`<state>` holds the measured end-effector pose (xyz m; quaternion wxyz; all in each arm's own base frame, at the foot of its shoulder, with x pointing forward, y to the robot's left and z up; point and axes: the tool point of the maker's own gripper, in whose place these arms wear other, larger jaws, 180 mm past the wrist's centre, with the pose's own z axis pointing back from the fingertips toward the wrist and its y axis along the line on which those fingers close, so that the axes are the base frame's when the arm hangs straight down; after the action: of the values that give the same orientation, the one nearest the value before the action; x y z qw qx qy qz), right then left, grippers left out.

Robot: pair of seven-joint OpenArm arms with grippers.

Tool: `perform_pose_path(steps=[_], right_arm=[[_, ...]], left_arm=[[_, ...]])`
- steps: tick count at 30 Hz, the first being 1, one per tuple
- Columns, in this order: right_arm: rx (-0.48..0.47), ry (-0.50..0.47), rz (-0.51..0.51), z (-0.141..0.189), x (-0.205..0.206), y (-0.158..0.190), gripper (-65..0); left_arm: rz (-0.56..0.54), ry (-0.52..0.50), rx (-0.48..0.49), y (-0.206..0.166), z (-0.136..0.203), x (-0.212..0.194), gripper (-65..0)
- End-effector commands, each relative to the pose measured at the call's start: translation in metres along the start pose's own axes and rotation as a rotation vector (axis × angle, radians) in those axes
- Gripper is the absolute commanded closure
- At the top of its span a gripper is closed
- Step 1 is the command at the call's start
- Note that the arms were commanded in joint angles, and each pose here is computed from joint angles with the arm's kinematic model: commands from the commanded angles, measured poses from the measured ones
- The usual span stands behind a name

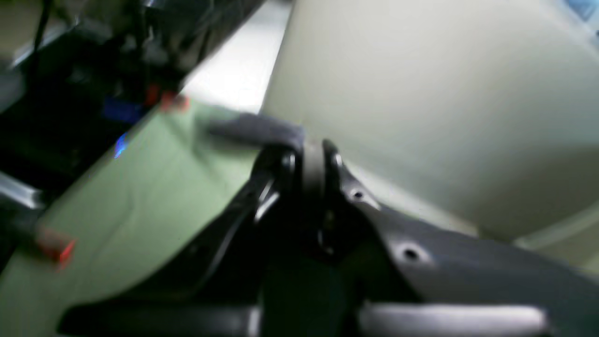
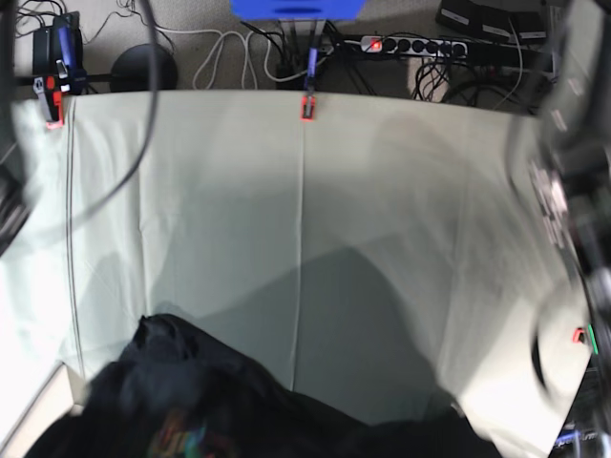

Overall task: Layout the t-shirt on the table in an organized manner, then fold the t-shirt properly
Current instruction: 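Lift the t-shirt with both grippers and swing it over the table, then lower the held t-shirt edge onto the table with both grippers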

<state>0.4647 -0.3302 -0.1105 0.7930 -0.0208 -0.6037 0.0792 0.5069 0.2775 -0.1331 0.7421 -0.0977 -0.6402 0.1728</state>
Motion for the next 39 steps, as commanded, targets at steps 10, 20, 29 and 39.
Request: perform_pose_path(steps=[10, 20, 29, 39], right_arm=[[-0.031, 0.061, -0.024, 0.058, -0.1, 0.045, 0.0], [-0.081, 0.393, -0.135, 0.163, -0.25, 0.087, 0.0], [-0.089, 0.555, -0.155, 0.222, -0.304, 0.099, 0.0], [-0.096, 0.523, -0.242, 0.234, -0.331, 0.104, 0.0]], left_arm=[[0.119, 0.036, 0.075, 0.072, 0.065, -0.065, -0.1], [0.267, 0.281, 0.248, 0.159, 0.166, -0.185, -0.1], [0.305, 0.353, 0.352, 0.195, 0.208, -0.216, -0.1], [0.336, 0.43, 0.4, 0.199, 0.236, -0.252, -0.1]])
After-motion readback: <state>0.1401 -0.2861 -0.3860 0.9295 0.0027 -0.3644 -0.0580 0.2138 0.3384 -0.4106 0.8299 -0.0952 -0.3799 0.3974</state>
